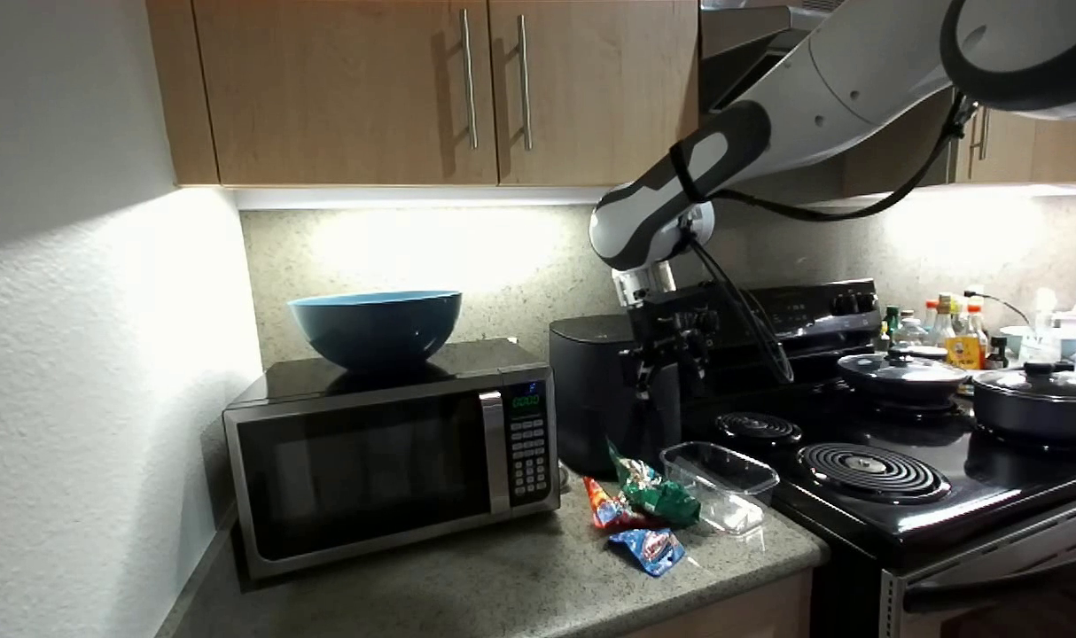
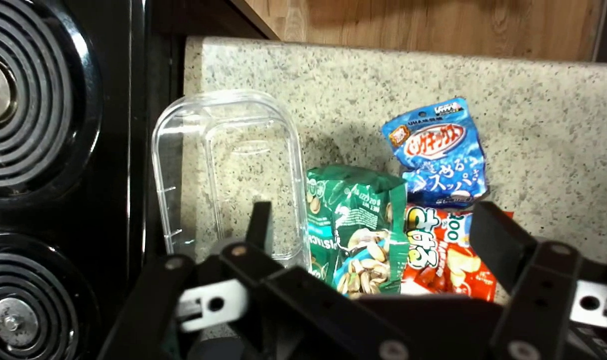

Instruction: Pick the sachets in the bowl and put them on the counter

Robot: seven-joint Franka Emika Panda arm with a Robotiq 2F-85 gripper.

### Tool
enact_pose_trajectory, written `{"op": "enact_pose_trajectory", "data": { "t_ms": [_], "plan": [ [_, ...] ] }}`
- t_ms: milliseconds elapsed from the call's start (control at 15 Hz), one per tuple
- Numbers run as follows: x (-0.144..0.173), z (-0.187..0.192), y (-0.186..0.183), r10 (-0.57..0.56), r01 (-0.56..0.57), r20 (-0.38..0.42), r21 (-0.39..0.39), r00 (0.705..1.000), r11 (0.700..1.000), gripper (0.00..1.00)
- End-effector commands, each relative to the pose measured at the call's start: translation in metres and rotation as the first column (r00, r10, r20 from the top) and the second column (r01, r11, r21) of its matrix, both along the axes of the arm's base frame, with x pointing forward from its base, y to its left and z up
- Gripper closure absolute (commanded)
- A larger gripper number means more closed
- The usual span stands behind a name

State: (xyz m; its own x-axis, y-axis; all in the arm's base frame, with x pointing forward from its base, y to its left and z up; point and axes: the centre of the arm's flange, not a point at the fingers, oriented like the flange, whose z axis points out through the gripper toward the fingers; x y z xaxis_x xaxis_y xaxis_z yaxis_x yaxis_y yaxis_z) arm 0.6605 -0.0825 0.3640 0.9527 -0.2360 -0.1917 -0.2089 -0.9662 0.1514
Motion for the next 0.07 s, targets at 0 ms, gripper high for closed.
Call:
{"op": "enact_pose_trajectory", "data": {
  "t_ms": [0],
  "plan": [
    [-0.0013,-0.0002,0.0,0.0,0.0,-0.002,0.001,1.0,1.0,0.0]
  ]
}}
